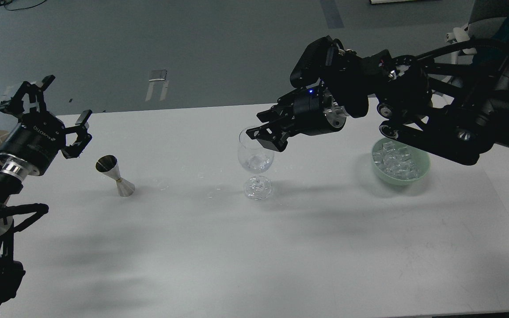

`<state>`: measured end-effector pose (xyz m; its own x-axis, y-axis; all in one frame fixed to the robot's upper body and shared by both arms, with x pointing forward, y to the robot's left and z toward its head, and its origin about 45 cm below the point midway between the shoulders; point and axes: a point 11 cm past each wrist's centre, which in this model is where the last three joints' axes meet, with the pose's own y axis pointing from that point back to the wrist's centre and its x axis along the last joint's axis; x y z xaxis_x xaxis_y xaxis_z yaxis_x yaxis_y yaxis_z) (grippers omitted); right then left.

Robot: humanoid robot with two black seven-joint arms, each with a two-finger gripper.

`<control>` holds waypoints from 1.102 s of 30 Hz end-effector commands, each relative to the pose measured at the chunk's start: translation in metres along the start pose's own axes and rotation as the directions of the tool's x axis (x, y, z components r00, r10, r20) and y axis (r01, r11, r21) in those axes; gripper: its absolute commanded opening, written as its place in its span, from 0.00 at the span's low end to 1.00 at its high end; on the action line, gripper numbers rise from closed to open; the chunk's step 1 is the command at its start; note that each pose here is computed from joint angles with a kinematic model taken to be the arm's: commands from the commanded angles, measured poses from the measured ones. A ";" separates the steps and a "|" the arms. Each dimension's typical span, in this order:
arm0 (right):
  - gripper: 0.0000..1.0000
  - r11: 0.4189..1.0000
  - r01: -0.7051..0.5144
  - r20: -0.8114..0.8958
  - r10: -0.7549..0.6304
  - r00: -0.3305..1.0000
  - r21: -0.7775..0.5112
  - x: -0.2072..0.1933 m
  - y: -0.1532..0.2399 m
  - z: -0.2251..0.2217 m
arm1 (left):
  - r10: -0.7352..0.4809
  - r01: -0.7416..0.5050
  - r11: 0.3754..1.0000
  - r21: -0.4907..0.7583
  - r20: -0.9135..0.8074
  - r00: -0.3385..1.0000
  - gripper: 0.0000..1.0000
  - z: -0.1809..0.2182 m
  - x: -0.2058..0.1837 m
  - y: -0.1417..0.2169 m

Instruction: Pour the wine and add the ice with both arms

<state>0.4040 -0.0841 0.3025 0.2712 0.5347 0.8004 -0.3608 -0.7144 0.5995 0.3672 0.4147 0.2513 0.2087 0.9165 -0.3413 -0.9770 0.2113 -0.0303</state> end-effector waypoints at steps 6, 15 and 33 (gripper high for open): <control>0.51 0.943 -0.289 0.387 0.331 0.861 -0.165 0.057 0.056 0.072 | 0.008 -0.008 1.000 0.003 0.008 1.000 0.97 0.003 0.004 0.000; 0.66 0.759 -0.555 0.814 0.533 0.230 -0.340 0.027 0.094 0.133 | 0.022 -0.022 0.999 -0.038 0.004 1.000 0.97 0.014 0.011 -0.010; 1.00 0.525 -0.647 0.810 0.155 -0.566 -0.553 -0.108 0.052 0.125 | -0.004 0.001 0.999 0.039 0.069 0.998 0.97 0.009 0.008 -0.070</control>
<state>0.4709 -0.2369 0.2558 0.4937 -0.8066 -0.3252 -0.8696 -0.4519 -0.1991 0.4278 0.4237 0.2575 0.1795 0.9336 -0.3102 -0.9828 0.1843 -0.0140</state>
